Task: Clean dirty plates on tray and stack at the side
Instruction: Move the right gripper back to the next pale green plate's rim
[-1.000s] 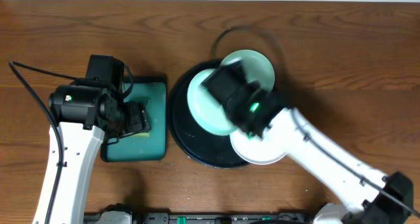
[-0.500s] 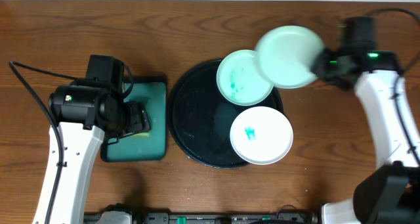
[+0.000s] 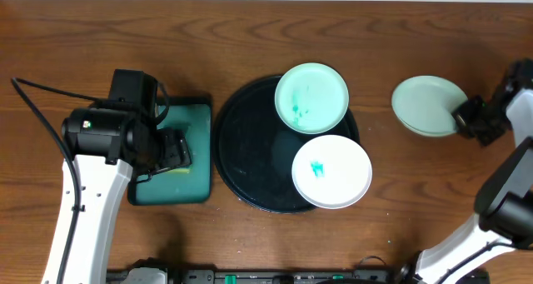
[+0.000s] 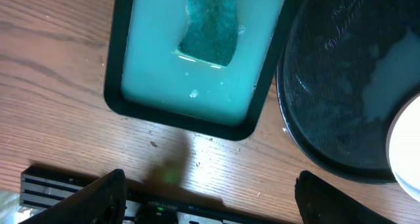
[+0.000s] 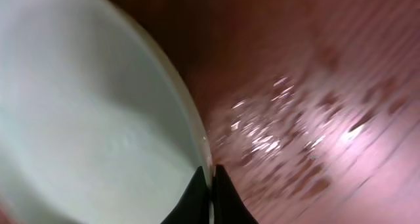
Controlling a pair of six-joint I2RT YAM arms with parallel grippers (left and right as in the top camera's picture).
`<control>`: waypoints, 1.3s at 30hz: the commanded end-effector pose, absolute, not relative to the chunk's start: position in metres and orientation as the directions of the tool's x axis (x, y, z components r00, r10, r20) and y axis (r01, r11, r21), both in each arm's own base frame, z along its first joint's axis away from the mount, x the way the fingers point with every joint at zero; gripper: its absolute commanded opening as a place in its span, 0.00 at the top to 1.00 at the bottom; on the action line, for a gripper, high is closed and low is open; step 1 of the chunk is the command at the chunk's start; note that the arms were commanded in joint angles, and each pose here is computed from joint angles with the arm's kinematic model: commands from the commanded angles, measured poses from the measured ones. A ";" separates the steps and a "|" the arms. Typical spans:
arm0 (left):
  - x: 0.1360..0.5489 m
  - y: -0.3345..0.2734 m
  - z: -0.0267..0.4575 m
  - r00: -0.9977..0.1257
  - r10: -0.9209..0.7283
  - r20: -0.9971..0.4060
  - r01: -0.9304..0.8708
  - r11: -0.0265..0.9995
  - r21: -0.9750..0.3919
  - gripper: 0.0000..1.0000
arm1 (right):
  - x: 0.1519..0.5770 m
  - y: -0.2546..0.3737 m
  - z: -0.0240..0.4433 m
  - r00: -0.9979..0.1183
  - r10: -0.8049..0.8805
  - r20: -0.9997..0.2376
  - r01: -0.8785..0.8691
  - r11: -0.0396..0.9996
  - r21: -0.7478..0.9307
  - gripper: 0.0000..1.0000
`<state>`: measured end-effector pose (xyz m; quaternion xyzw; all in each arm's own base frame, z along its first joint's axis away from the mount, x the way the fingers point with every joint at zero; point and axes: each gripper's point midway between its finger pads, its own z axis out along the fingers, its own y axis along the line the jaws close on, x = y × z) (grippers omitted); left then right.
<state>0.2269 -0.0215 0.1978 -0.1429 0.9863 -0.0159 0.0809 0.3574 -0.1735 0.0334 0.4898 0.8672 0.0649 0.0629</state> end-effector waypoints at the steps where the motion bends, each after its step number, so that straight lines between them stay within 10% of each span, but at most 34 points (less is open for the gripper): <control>1: 0.227 -0.022 0.198 -0.943 -0.292 -0.157 -0.287 0.956 -0.055 0.18 | 0.351 -0.183 0.023 -0.546 0.837 -0.020 0.820 0.540 0.192 0.99; 15: 0.229 -0.022 0.198 -0.942 -0.292 -0.164 -0.287 0.956 -0.059 0.18 | 0.381 -0.142 0.145 -0.730 0.605 -0.318 0.502 0.791 0.349 0.45; 22: 0.229 -0.022 0.198 -0.942 -0.292 -0.167 -0.286 0.956 -0.060 0.18 | 0.394 -0.023 0.201 -0.848 0.257 -0.463 0.029 0.895 0.444 0.41; 30: 0.229 -0.022 0.198 -0.942 -0.292 -0.167 -0.286 0.956 -0.060 0.18 | 0.407 0.056 0.157 -0.891 -0.031 -0.453 -0.220 0.901 0.373 0.64; 39: 0.229 -0.022 0.198 -0.942 -0.292 -0.166 -0.286 0.956 -0.060 0.18 | 0.433 0.104 0.085 -0.908 -0.130 -0.400 -0.300 0.866 0.400 0.58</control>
